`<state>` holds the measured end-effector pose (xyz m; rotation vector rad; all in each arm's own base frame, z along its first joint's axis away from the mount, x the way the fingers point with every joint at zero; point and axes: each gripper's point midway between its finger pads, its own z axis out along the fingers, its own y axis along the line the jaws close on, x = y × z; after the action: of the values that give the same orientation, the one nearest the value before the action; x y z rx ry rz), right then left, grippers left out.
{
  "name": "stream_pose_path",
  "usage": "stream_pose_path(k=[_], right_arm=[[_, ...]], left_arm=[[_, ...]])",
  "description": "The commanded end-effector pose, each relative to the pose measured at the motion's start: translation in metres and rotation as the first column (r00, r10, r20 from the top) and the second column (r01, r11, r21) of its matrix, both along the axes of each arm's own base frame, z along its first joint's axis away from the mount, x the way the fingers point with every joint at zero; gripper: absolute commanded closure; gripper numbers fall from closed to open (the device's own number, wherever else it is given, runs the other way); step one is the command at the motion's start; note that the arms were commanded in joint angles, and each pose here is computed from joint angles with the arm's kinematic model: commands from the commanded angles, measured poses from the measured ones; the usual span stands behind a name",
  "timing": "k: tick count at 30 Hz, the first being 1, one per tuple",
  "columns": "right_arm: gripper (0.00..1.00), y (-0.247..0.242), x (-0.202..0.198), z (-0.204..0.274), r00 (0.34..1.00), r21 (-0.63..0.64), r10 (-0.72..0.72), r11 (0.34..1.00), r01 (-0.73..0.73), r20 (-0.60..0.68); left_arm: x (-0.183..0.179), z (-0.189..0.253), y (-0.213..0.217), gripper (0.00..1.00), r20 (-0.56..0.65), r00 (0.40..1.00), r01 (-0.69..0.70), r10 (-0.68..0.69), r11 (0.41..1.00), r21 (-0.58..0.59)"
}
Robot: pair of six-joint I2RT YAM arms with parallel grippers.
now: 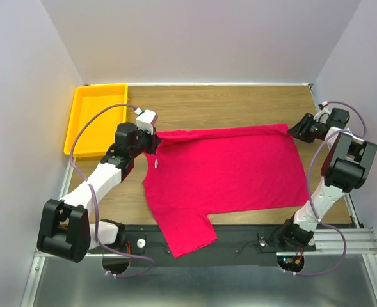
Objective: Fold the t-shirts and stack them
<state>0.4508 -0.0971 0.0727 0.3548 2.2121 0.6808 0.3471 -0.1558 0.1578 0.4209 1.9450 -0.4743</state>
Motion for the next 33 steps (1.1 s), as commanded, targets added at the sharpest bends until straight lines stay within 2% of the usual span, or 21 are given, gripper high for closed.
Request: stream_pose_path(k=[1,6,16,27,33], right_arm=[[0.51,-0.008,0.008,0.003,0.994,0.024,-0.093,0.995,0.094,-0.051],[0.51,-0.006,0.011,-0.005,0.991,0.054,-0.105,0.993,0.109,-0.08],[0.62,0.001,0.016,-0.012,0.988,0.111,-0.108,0.986,0.12,-0.113],[0.95,-0.003,0.018,-0.002,0.985,0.1,-0.138,0.984,0.148,-0.102],[0.99,-0.013,0.02,0.0,0.98,0.055,-0.176,0.982,0.181,-0.095]], left_arm=[[0.0,0.018,-0.004,1.0,0.071,0.997,0.023,-0.022,1.0,-0.013],[0.0,0.017,-0.004,1.0,0.067,0.997,0.024,-0.023,1.0,-0.014],[0.0,0.016,-0.004,1.0,0.065,0.998,0.021,-0.021,1.0,-0.011],[0.0,0.016,-0.003,1.0,0.065,0.998,0.019,-0.019,1.0,-0.008],[-0.001,0.017,0.0,1.0,0.069,0.998,0.003,-0.002,1.0,-0.005]])
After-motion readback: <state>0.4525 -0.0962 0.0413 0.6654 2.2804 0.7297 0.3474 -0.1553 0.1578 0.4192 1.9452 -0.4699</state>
